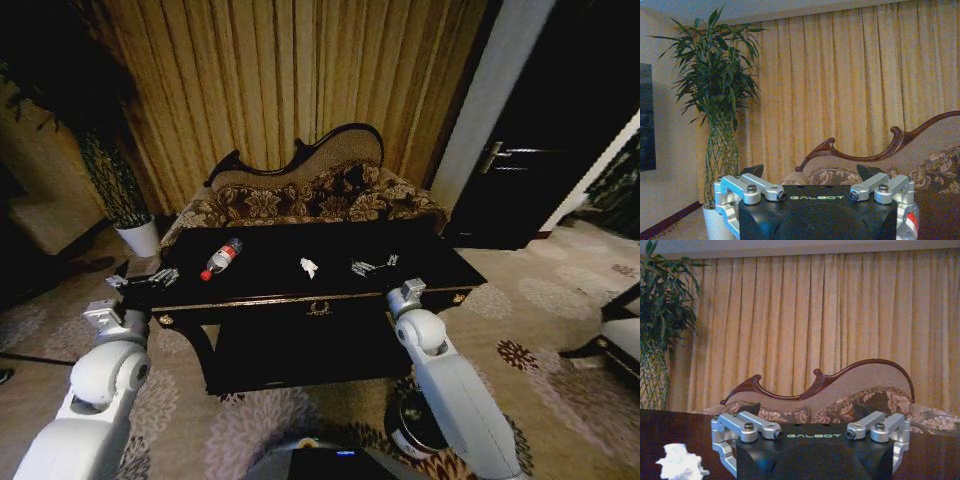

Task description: Move to the front of the table and place the trash on the table into the trash bin.

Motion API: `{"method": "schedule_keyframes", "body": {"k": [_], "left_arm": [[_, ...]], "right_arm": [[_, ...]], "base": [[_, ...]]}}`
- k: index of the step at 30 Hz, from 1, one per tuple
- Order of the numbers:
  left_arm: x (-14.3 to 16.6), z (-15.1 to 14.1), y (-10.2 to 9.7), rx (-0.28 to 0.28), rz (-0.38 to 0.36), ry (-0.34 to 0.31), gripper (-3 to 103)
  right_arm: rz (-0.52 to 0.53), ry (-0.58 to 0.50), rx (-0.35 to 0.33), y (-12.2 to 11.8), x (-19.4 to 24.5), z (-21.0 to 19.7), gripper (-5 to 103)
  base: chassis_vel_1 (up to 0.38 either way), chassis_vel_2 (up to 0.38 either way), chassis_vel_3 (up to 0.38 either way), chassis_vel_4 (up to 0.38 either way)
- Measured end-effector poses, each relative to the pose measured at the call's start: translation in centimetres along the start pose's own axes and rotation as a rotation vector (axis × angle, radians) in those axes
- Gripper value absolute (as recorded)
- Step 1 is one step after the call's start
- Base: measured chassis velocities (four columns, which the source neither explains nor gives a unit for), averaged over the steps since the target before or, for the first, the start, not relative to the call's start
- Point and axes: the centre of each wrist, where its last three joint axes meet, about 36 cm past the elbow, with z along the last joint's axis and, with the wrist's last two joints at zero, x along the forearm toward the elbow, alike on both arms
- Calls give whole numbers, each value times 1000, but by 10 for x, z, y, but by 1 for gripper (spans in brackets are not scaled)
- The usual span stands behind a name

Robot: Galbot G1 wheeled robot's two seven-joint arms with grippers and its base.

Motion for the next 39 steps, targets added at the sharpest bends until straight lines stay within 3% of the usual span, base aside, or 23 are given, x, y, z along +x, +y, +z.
{"method": "schedule_keyframes", "body": {"k": [12, 19, 22, 30, 39], "left_arm": [[5, -2, 0, 16, -5, -17, 100], [7, -3, 0, 28, -17, -23, 100], [8, -4, 2, 31, -26, -25, 100], [11, -6, 6, 32, -42, -34, 100], [10, -4, 5, 37, -43, -27, 100]], "right_arm": [[-77, 76, 35, 26, 15, -11, 100], [-217, 167, -66, 55, -4, -13, 100], [-251, 193, -75, 65, -18, -9, 100], [-272, 251, -79, 83, -42, 15, 100], [-257, 268, -86, 81, -50, 23, 100]], "base": [[-35, 33, 35, -38], [0, 0, 0, 0], [0, 0, 0, 0], [0, 0, 0, 0], [0, 0, 0, 0]]}}
